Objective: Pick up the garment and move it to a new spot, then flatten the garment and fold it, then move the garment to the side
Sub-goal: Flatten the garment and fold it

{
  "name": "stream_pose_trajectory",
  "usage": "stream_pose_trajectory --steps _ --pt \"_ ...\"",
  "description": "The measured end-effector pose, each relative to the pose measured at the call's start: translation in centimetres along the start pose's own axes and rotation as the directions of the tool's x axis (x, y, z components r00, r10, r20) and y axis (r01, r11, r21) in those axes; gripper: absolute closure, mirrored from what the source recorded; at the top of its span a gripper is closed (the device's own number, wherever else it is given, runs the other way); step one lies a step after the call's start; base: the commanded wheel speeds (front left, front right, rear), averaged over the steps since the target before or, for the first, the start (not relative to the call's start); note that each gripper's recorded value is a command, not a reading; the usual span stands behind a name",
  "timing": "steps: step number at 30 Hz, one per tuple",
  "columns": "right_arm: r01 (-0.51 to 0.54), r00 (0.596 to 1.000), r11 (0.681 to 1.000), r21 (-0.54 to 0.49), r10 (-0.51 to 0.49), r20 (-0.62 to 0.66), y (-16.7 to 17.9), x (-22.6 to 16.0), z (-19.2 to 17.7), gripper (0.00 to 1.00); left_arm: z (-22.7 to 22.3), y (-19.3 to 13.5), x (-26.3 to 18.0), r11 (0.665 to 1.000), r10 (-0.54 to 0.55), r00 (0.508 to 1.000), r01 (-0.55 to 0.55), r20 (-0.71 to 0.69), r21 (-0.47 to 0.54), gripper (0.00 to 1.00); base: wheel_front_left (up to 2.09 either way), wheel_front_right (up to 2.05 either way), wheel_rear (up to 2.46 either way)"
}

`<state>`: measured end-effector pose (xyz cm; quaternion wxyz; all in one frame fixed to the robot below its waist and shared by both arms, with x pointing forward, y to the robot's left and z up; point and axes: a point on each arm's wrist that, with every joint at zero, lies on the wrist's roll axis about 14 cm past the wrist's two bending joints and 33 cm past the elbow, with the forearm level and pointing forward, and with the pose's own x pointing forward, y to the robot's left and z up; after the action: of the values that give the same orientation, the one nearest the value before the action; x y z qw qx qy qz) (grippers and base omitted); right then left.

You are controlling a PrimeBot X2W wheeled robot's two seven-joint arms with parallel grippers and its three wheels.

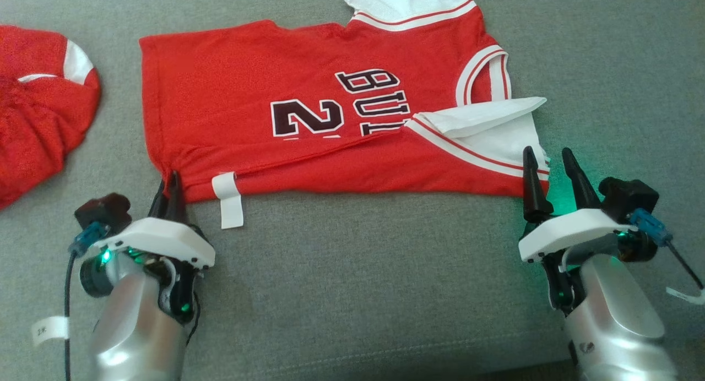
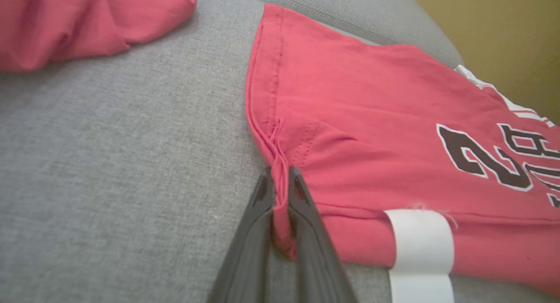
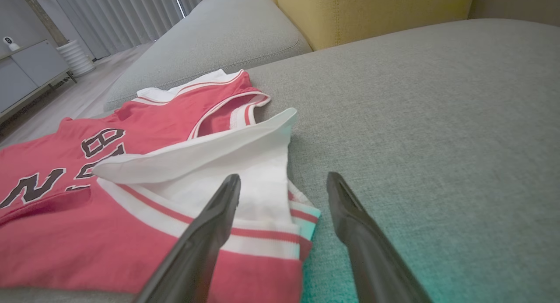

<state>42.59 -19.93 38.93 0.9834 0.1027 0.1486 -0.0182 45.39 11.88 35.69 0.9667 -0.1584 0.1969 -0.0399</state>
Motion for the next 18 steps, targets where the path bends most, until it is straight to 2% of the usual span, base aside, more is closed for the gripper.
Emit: stream_pose_trajectory --steps 7,12,13,14,15,18 --pt "-0.017 1.0 1.0 -0.005 0.017 -0.023 0.6 -0.1 -0.7 0.0 0.2 -0.3 -0.1 1.0 -0.014 1.0 0.014 0.004 0.003 1.0 0.0 0.0 0.0" --pt "-0.009 0.993 1.0 -0.012 0.007 -0.115 0.3 -0.4 -2.8 0.0 0.2 -0.3 -0.3 1.0 -0.018 1.0 0.018 0.005 0.009 1.0 0.0 0.0 0.0" --pt "-0.007 0.992 1.0 -0.018 0.005 -0.127 0.2 -0.4 -3.1 0.25 0.2 -0.3 -0.4 1.0 -0.018 1.0 0.018 0.006 0.01 1.0 0.0 0.0 0.0" --pt "-0.006 0.991 1.0 -0.019 0.004 -0.132 0.2 -0.3 -3.2 0.6 0.3 -0.2 -0.4 1.0 -0.018 1.0 0.018 0.008 0.01 1.0 0.0 0.0 0.0" --pt "-0.008 0.99 1.0 -0.02 0.005 -0.139 0.3 -0.3 -3.3 1.0 0.3 -0.2 -0.4 1.0 -0.017 1.0 0.017 0.009 0.01 1.0 0.0 0.0 0.0" --pt "-0.022 0.988 1.0 -0.012 0.02 -0.156 0.8 -0.2 -3.6 1.0 0.4 -0.1 -0.5 1.0 -0.015 1.0 0.015 0.013 0.01 1.0 0.0 0.0 0.0"
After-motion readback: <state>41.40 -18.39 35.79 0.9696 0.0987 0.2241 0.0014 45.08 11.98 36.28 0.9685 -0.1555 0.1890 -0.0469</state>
